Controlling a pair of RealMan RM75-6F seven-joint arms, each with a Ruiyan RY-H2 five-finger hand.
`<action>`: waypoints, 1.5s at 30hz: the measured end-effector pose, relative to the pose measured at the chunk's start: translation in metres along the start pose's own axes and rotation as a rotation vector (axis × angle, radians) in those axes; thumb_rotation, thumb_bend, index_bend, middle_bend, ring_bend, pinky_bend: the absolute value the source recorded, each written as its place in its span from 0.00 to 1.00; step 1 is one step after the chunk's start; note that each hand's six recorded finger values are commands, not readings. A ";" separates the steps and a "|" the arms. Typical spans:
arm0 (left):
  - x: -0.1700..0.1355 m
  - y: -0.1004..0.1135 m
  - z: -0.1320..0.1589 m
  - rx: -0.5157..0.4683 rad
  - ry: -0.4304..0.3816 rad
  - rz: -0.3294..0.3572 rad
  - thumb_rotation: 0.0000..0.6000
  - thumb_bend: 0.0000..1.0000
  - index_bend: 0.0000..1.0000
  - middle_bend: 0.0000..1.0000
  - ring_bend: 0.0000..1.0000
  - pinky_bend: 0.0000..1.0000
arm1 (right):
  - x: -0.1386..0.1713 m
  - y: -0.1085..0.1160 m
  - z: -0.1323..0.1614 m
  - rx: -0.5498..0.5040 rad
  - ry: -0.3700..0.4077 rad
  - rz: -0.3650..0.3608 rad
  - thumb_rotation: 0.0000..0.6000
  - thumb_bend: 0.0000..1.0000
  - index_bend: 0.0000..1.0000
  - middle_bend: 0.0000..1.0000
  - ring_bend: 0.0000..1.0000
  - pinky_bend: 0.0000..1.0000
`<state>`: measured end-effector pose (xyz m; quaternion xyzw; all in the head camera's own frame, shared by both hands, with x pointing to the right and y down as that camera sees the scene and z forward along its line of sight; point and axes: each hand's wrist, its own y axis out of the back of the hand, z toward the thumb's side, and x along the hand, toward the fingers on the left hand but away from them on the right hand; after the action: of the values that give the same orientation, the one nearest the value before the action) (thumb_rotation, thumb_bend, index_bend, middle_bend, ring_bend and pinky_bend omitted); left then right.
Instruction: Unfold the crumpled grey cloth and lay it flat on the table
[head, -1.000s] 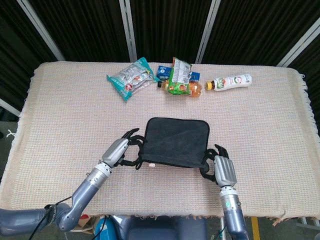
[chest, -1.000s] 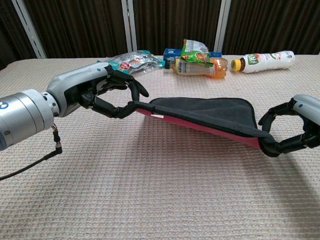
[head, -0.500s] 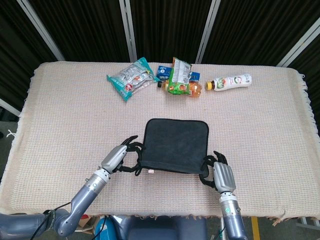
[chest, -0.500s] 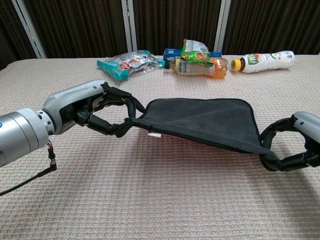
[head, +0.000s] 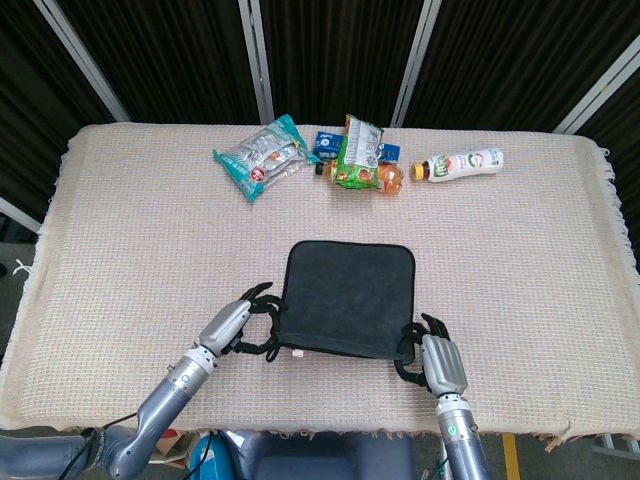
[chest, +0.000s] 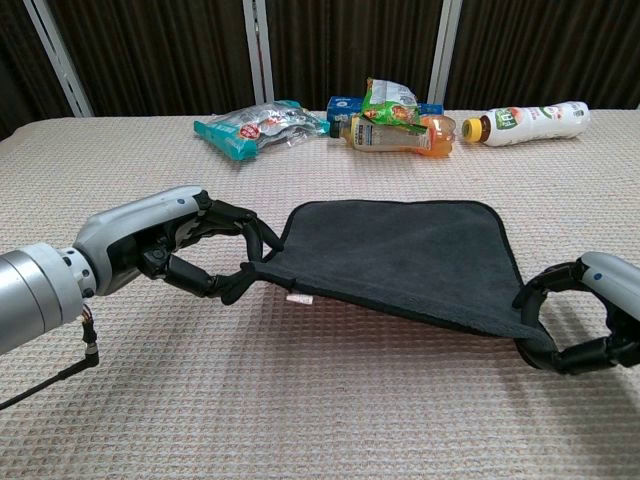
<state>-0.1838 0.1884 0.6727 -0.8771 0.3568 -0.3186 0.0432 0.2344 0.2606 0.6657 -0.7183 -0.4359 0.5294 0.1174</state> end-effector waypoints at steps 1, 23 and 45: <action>0.000 -0.001 -0.001 -0.002 0.002 -0.002 1.00 0.57 0.56 0.28 0.03 0.04 | 0.000 -0.001 0.000 0.000 0.000 0.002 1.00 0.60 0.69 0.32 0.09 0.08; -0.006 -0.011 -0.019 0.011 0.047 -0.105 1.00 0.34 0.43 0.22 0.03 0.04 | 0.010 -0.018 -0.004 0.041 0.010 0.070 1.00 0.56 0.16 0.18 0.00 0.04; -0.011 0.044 -0.002 -0.076 0.003 0.036 1.00 0.22 0.36 0.20 0.02 0.04 | 0.017 0.030 -0.001 0.084 0.060 -0.043 1.00 0.46 0.04 0.09 0.00 0.02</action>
<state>-0.2167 0.1633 0.6550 -0.8711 0.3843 -0.3054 0.0149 0.2512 0.2556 0.6357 -0.7187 -0.4251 0.5228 0.1717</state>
